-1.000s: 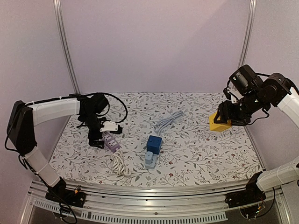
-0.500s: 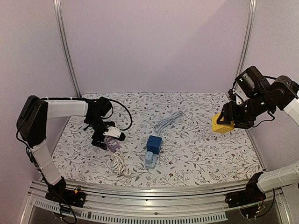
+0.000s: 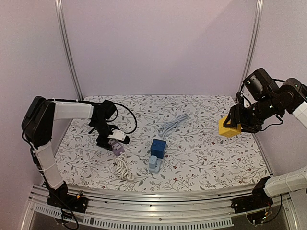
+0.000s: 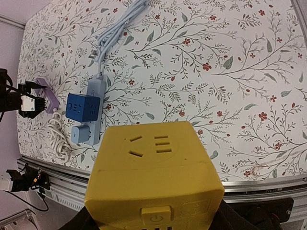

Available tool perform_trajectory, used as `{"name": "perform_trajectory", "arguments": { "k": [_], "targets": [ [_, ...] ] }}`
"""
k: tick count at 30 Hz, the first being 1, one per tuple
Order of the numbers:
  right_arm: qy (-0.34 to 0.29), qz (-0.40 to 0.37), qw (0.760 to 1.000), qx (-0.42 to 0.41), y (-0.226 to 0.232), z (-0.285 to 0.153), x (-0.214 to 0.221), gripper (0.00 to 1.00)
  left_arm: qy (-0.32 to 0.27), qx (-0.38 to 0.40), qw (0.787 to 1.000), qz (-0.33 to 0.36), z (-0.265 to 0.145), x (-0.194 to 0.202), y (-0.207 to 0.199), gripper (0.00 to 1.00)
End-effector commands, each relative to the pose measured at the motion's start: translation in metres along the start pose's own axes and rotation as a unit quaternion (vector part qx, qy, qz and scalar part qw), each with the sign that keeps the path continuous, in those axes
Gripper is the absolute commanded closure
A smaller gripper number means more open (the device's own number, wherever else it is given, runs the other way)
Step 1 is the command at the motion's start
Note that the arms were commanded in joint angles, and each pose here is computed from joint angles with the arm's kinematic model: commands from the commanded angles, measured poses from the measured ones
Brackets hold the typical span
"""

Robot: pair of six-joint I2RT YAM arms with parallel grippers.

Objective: Insert the plug

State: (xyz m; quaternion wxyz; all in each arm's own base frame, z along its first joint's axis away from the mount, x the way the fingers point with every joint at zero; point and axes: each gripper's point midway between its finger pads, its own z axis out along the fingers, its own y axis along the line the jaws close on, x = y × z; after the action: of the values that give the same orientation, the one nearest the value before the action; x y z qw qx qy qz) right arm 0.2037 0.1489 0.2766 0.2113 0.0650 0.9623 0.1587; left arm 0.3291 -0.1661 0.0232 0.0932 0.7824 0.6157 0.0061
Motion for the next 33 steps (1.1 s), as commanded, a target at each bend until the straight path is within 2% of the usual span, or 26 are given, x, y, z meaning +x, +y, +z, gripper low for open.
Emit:
{"name": "perform_trajectory", "arguments": {
  "k": [1,7,10,13,14,19,25,28,33],
  "targets": [
    [0.003,0.005,1.0,0.007,-0.003,-0.001,0.001,1.0,-0.023,-0.008,1.0,-0.019,-0.005,-0.002,0.003,0.29],
    [0.004,0.0,1.0,0.005,0.0,0.003,0.0,1.0,-0.02,-0.008,0.999,-0.039,-0.007,-0.001,-0.001,0.46],
    [0.004,-0.003,1.0,0.004,0.002,0.005,-0.002,1.0,-0.021,-0.024,0.997,-0.069,-0.012,-0.001,0.007,0.6],
    [0.003,-0.006,1.0,0.002,0.003,0.005,-0.003,1.0,-0.01,-0.042,0.992,-0.117,-0.016,0.002,0.015,0.85],
    [0.002,-0.007,1.0,0.002,0.003,0.006,-0.003,1.0,-0.001,-0.048,0.99,-0.134,-0.017,0.005,0.017,0.91],
    [-0.003,-0.014,1.0,0.0,0.004,0.008,-0.005,1.0,0.018,-0.045,0.977,-0.208,-0.024,0.011,0.011,0.95],
    [-0.005,-0.028,1.0,-0.006,0.01,0.012,-0.009,1.0,0.047,-0.057,0.937,-0.341,-0.033,0.024,0.014,0.97],
    [-0.005,-0.033,0.999,-0.01,0.014,0.015,-0.011,1.0,0.058,-0.063,0.906,-0.414,-0.036,0.036,0.02,0.99],
    [-0.005,-0.039,0.999,-0.016,0.017,0.017,-0.012,1.0,0.08,-0.037,0.835,-0.543,-0.038,0.05,0.022,1.0]
  ]
}}
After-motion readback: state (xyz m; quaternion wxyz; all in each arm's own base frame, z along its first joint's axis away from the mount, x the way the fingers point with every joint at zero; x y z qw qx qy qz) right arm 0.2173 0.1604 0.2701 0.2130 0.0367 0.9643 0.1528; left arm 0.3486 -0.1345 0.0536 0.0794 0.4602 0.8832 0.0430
